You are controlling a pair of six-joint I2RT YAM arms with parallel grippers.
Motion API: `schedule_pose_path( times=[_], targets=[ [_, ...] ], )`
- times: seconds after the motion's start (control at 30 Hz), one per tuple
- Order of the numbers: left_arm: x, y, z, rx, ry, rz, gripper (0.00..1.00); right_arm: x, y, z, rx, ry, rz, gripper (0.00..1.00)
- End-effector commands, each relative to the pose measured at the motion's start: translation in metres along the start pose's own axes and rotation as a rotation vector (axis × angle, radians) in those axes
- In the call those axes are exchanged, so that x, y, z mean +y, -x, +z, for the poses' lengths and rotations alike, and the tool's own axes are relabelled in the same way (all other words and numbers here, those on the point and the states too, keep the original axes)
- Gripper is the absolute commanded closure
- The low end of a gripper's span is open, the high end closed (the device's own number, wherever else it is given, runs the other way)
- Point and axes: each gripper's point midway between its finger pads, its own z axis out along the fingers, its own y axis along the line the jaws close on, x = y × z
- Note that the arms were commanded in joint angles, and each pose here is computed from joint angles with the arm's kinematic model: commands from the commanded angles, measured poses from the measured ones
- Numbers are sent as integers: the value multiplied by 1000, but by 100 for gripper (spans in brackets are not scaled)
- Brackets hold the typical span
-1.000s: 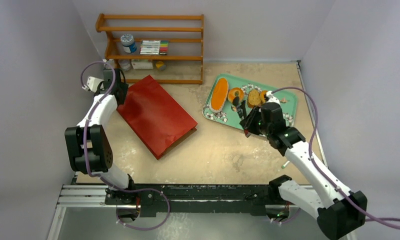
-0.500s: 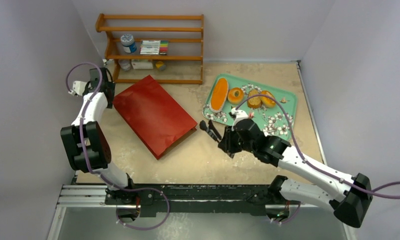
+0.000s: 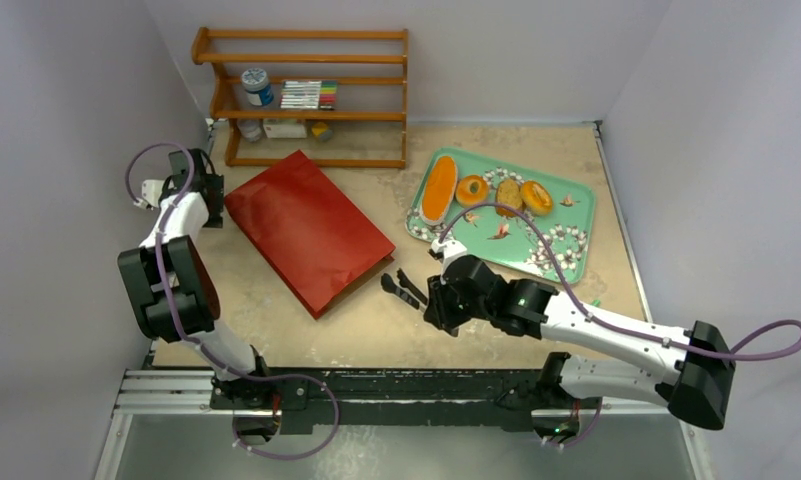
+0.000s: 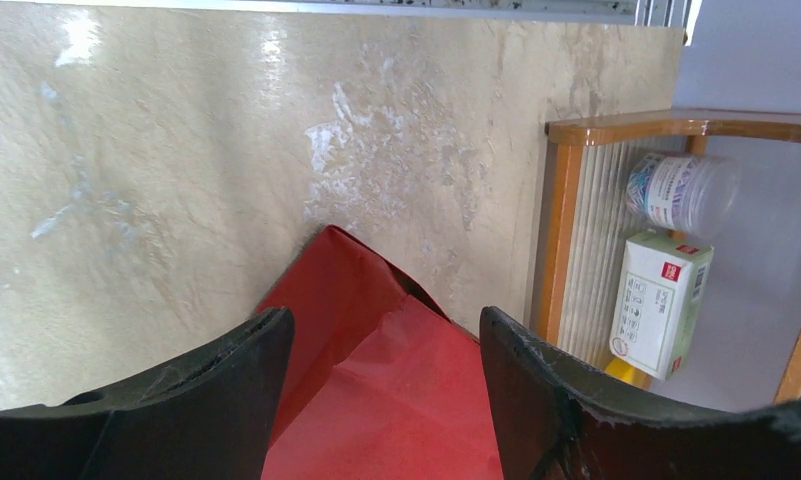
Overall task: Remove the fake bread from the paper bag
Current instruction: Take out the fake bread from the paper bag.
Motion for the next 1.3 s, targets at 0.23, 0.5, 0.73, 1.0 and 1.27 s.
schedule_pose_path(
  times=[0.23, 0.5, 0.73, 1.0, 1.27],
  targets=[
    [-19, -8, 23, 69, -69, -47, 31, 21, 6, 8, 5, 34, -72, 70],
    [-19, -12, 36, 137, -93, -69, 34, 31, 14, 18, -1, 32, -98, 70],
    [-26, -10, 35, 175, -144, -85, 49, 35, 21, 27, -15, 23, -122, 70],
    [-34, -18, 31, 225, -204, -99, 91, 37, 26, 36, -38, 19, -123, 70],
    [-36, -18, 19, 237, -239, -114, 100, 42, 29, 46, -48, 32, -129, 70]
  ],
)
